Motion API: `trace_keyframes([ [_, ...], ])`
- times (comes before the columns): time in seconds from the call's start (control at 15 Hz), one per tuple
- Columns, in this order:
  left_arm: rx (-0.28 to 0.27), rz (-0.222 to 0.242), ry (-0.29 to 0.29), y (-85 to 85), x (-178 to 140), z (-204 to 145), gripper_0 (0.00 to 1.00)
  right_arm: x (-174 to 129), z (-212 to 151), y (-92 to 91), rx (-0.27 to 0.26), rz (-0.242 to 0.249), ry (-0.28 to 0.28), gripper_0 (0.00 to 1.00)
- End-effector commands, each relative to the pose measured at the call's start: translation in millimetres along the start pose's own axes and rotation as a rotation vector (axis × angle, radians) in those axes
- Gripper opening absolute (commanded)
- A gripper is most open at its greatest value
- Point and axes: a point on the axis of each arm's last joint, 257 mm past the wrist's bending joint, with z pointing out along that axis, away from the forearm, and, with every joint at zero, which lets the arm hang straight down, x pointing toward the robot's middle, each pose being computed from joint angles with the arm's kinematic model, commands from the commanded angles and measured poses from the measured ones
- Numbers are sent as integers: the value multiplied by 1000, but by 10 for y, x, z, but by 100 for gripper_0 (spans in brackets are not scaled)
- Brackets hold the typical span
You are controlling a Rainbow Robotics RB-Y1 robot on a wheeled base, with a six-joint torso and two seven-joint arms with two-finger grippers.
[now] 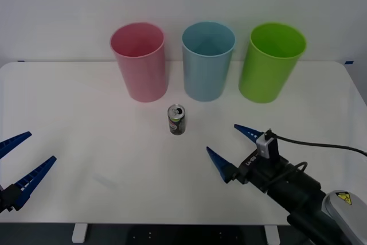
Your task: Grasp the object on the table and drop it into the matching bin: aluminum can to the light blue bin, PET bottle to the pink bin.
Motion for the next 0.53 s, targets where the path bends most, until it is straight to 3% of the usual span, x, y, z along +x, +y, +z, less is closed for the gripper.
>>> trace_keyframes([
  [0.07, 0, 0, 0, 0, 0, 0, 100, 42, 94, 65, 8, -7, 17, 100],
  [0.53, 0, 0, 0, 0, 0, 0, 100, 57, 277, 205, -3, -17, 30, 100],
])
